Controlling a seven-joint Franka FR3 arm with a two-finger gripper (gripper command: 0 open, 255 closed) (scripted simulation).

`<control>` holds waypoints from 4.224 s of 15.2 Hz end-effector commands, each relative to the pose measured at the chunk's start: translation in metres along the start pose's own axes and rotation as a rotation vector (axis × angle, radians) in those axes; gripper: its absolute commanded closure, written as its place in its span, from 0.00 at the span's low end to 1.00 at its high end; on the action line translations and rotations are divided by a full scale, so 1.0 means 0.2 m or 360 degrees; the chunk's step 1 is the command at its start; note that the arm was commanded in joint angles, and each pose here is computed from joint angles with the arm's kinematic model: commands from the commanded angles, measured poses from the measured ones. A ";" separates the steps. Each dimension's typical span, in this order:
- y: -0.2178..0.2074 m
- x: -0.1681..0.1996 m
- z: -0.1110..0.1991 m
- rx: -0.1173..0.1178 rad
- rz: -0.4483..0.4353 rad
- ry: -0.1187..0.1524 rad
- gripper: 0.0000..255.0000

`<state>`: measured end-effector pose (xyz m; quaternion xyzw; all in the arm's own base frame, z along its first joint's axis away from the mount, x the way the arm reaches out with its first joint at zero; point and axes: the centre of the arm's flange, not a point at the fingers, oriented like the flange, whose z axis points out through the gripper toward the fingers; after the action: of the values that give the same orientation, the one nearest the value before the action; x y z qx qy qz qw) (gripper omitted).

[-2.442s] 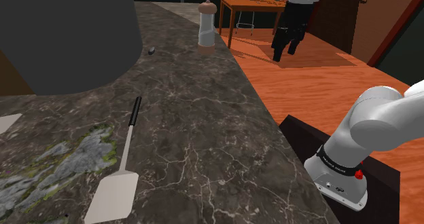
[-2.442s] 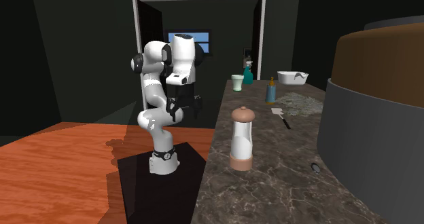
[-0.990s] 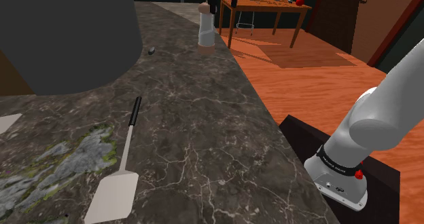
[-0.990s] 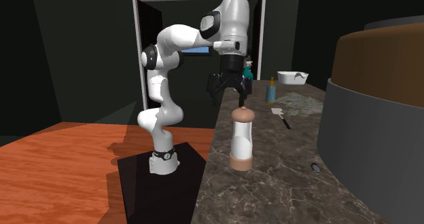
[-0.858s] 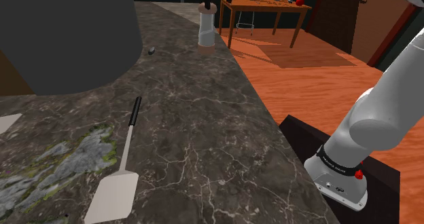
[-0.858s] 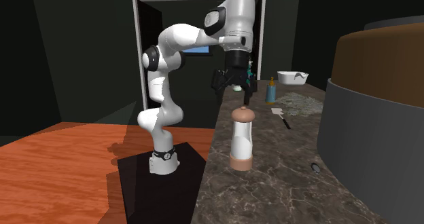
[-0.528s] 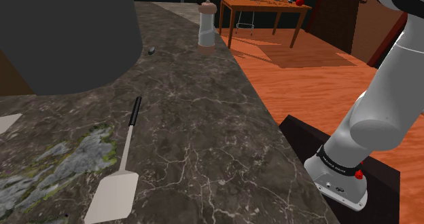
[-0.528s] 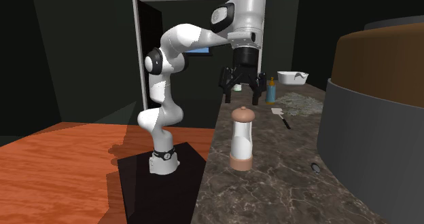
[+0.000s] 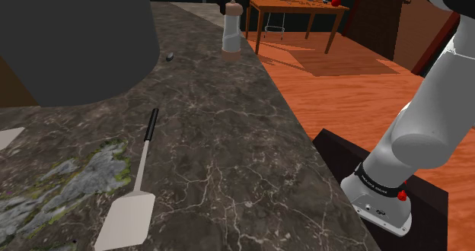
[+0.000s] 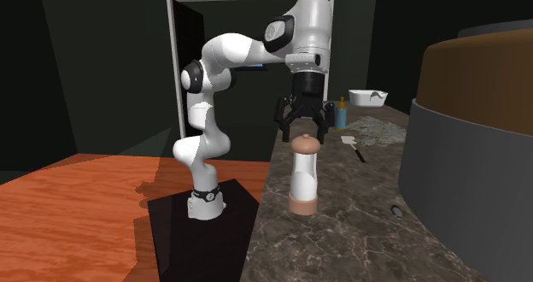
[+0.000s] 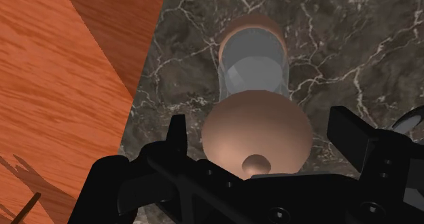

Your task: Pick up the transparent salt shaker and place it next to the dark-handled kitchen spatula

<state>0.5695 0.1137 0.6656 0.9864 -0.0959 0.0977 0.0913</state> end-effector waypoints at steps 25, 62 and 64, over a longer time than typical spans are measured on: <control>0.05 0.06 -0.28 0.0000 0.0000 0.0000 1.00; -0.90 -1.71 -0.96 0.0000 0.0000 0.0000 1.00; -0.96 -1.82 -0.99 0.0000 0.0000 0.0000 1.00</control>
<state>0.2356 0.3930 0.7503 0.9865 -0.0949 0.0979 0.0911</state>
